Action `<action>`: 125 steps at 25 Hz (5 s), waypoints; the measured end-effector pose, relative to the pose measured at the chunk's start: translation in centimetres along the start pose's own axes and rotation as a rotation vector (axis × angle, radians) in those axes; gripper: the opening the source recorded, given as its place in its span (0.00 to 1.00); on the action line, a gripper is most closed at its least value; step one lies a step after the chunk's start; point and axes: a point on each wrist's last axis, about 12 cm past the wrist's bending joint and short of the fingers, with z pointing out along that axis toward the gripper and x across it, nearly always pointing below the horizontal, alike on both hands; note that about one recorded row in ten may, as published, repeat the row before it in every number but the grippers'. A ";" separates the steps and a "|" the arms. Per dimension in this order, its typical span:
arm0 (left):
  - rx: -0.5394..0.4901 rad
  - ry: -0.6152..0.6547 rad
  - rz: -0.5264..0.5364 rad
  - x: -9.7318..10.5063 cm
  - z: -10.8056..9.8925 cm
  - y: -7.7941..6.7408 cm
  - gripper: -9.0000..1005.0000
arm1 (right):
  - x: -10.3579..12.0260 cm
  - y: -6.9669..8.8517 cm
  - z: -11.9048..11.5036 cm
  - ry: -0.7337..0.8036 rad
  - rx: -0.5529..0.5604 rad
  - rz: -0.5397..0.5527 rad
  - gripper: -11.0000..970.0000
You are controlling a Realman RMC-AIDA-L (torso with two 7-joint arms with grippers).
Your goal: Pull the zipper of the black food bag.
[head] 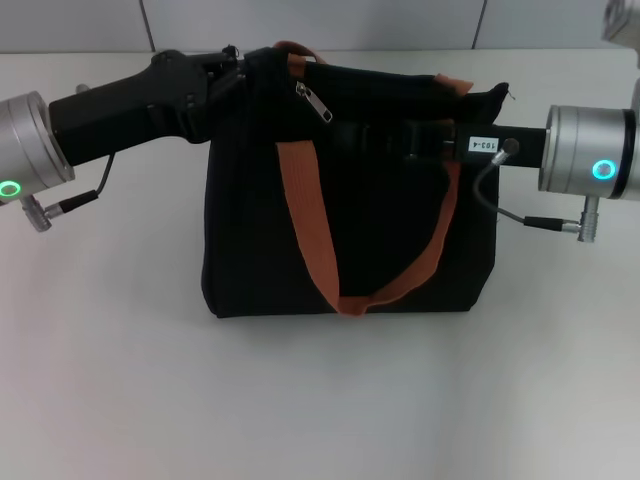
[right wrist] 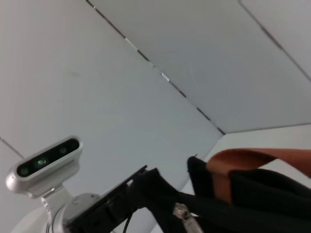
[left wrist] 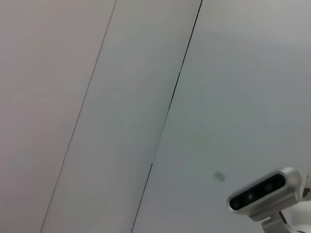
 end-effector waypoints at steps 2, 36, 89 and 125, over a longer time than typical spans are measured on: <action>0.001 0.000 0.002 0.0 0.0 0.0 0.03 | 0.0 0.0 -0.2 -0.008 -0.003 -0.006 0.03; 0.012 0.001 0.019 -0.1 0.7 0.0 0.03 | -0.3 1.0 -0.2 -0.061 -0.083 -0.137 0.39; 0.008 0.002 0.029 -0.1 0.7 0.0 0.03 | -0.6 1.5 2.1 0.022 -0.132 -0.125 0.39; -0.002 0.004 0.031 0.0 0.8 0.1 0.03 | -1.0 1.1 2.4 -0.013 -0.094 -0.115 0.30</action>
